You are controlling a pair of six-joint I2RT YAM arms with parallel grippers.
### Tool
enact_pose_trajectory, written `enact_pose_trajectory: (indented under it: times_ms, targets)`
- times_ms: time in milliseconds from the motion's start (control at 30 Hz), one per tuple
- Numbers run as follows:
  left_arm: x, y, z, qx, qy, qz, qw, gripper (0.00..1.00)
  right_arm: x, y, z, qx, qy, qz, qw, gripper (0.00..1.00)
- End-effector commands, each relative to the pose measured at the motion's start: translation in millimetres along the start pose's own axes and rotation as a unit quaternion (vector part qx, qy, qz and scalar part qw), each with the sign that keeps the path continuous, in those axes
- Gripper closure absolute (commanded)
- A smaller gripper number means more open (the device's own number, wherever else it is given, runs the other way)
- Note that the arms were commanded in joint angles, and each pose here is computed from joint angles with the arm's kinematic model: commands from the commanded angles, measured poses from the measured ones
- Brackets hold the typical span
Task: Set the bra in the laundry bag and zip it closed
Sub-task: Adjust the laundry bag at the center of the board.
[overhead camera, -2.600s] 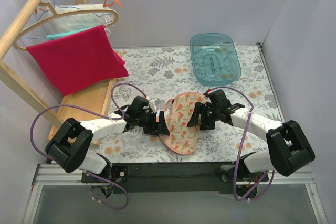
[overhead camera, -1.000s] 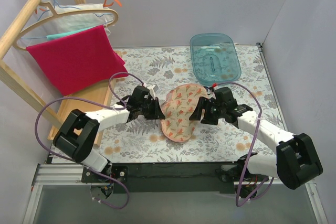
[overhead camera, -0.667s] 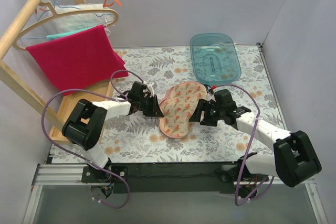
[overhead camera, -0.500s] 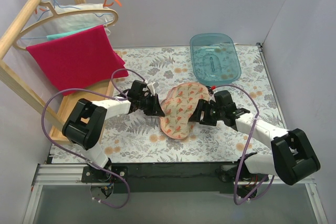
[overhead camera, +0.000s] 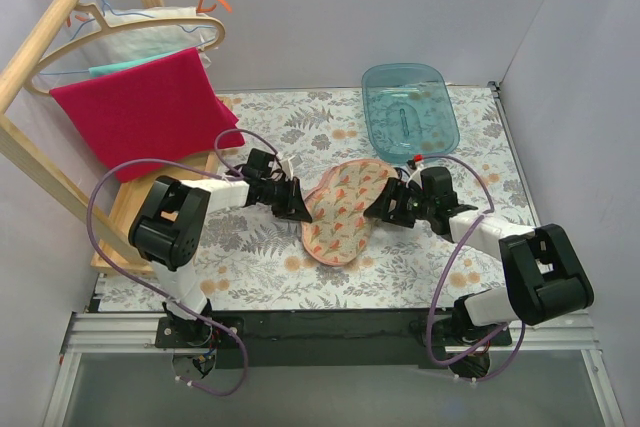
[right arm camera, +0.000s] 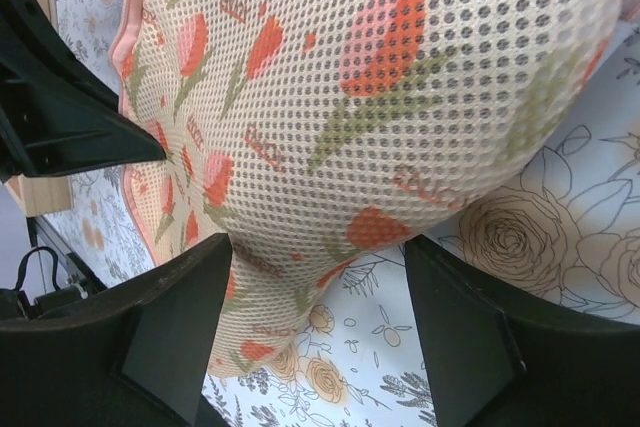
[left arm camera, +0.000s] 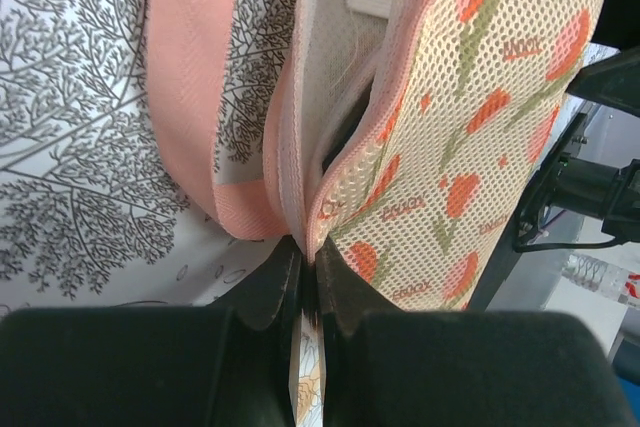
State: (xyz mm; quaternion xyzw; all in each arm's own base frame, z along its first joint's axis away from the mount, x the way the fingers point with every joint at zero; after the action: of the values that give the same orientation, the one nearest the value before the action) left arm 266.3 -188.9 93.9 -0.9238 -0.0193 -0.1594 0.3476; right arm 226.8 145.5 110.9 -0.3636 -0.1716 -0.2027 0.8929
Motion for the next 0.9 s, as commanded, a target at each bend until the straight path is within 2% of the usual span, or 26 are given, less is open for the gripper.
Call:
enact_pose_trajectory:
  times_ms: [0, 333, 700, 867]
  targets:
    - [7, -1, 3, -0.008, 0.007, 0.018, 1.000, 1.00, 0, -4, 4, 0.035, -0.023, -0.009, 0.999, 0.21]
    - [10, 7, 11, -0.018, -0.002, 0.054, 0.998, 1.00, -2, 5, 1, 0.059, -0.019, -0.018, 0.998, 0.21]
    - [7, 12, 15, -0.035, -0.006, 0.085, 0.996, 1.00, 7, 22, 12, 0.145, 0.002, -0.024, 0.989, 0.21]
    - [8, 11, 12, -0.044, -0.003, 0.087, 0.995, 1.00, 14, 20, 22, 0.175, -0.015, -0.046, 0.983, 0.23]
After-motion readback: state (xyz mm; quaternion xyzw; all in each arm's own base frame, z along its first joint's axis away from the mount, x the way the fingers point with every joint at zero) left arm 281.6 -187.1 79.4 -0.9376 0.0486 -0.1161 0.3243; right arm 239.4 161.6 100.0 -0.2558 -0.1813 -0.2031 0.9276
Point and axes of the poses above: each gripper's point midway between its finger pads, its own y axis out along the fingers, its own z axis along the line the jaws close on, x = y × z, the point moved 9 cm from there along -y, back along the fingers, and after that the axes turned 1 degree about -y, right-handed, at the moved point
